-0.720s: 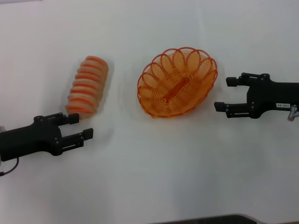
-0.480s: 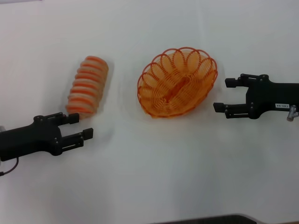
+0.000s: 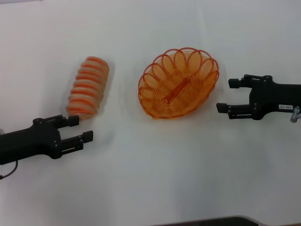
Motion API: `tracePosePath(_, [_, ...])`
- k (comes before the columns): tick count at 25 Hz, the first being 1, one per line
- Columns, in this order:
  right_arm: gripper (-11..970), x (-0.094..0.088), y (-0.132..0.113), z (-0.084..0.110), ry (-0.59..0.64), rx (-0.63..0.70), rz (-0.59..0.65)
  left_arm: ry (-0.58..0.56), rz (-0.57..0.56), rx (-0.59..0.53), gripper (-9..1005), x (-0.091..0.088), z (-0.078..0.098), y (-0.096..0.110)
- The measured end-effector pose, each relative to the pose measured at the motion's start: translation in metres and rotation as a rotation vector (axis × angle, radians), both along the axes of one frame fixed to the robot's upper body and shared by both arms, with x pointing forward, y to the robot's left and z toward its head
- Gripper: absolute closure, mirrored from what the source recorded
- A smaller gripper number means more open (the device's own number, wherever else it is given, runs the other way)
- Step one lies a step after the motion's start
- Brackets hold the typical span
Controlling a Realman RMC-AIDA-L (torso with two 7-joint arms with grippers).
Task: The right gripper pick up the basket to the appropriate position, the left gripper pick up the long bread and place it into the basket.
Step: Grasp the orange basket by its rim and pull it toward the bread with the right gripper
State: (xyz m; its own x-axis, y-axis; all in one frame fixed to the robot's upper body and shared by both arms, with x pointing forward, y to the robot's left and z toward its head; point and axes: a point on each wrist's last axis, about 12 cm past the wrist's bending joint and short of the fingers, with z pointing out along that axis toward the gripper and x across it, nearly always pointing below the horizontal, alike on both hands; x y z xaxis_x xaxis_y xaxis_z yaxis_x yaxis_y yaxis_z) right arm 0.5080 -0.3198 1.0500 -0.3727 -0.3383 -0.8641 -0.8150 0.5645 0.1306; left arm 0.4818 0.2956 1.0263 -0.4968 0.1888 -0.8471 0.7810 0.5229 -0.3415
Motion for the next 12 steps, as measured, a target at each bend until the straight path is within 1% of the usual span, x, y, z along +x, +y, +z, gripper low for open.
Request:
tracePosePath(2, [88,-0.001,-0.003,0.002,-0.008,0.024,-0.021,-0.001,-0.003,-0.009,320,-0.001,0.001,0.000])
tracePosePath(5, [90,-0.003,-0.011,0.009,-0.035,0.096,-0.076,-0.011,0.004,-0.038,320,-0.002,0.004,0.001])
tracePosePath(7, [92,-0.003,-0.020,0.016,-0.033,0.165,-0.143,-0.019,0.010,-0.053,320,-0.002,0.006,0.003])
tracePosePath(9, [93,0.001,-0.027,0.023,-0.015,0.216,-0.195,-0.029,0.022,-0.069,321,-0.002,0.008,0.005])
tracePosePath(12, [95,0.015,-0.030,0.035,0.030,0.272,-0.245,-0.043,0.051,-0.089,321,0.000,0.011,0.007])
